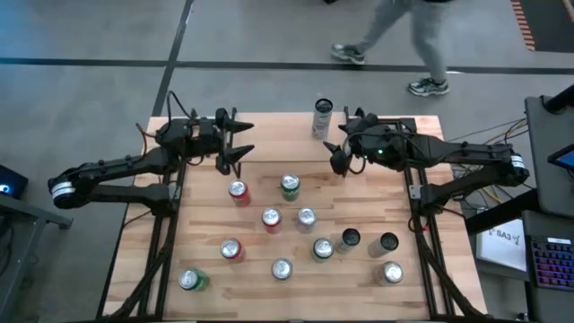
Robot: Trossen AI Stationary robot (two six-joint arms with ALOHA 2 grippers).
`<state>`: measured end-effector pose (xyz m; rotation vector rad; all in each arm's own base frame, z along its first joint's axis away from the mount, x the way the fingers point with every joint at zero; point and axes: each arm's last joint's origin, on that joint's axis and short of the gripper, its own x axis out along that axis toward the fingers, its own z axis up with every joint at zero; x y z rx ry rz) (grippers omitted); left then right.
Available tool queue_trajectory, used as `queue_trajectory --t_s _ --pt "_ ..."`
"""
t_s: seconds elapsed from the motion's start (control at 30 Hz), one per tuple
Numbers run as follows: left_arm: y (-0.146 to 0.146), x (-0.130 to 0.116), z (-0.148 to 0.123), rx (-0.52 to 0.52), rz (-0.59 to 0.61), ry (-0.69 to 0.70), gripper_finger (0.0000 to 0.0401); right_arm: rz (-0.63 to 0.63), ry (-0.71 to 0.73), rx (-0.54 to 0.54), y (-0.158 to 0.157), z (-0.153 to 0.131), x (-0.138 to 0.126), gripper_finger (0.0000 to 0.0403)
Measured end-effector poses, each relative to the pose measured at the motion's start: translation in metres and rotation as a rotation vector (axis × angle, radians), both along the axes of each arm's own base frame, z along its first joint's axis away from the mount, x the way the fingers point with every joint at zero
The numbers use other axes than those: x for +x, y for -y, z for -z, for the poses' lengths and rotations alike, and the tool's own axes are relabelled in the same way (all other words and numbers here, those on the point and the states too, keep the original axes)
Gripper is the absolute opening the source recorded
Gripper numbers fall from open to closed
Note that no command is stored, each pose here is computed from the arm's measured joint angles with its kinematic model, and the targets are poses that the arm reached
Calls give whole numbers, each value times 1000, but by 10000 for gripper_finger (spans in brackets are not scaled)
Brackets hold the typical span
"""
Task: Place canned beverage on shelf
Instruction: Put the top white-blue soda can on the shelf
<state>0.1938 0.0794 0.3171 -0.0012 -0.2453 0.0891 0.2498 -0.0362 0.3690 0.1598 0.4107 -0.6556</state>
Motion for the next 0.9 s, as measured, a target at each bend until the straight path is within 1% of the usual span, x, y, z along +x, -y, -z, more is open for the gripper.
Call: queue_trajectory --t_s 0.13,0.27,0.33,0.43,0.53,0.6,0.7,0.9 --pt "5 -9 -3 -44 13 -16 299 -43 -85 43 -1 -4 4 324" --pt "16 -14 -3 -87 61 -39 299 -68 -185 47 -1 -4 10 322" --pt "24 -13 -1 -95 105 -54 299 -83 -224 41 -1 -3 12 314" --pt "38 -11 1 -104 179 -61 299 -129 -256 50 -2 0 14 290" --pt "51 -12 -1 -115 234 -49 299 -159 -291 48 -2 3 15 256" --pt "58 -13 -2 -128 242 -47 299 -169 -322 40 -2 5 14 227" --pt "68 -13 -1 -152 215 -60 299 -179 -349 33 1 6 12 174" --pt "84 -11 3 -176 157 -93 299 -206 -409 -16 9 7 11 54"
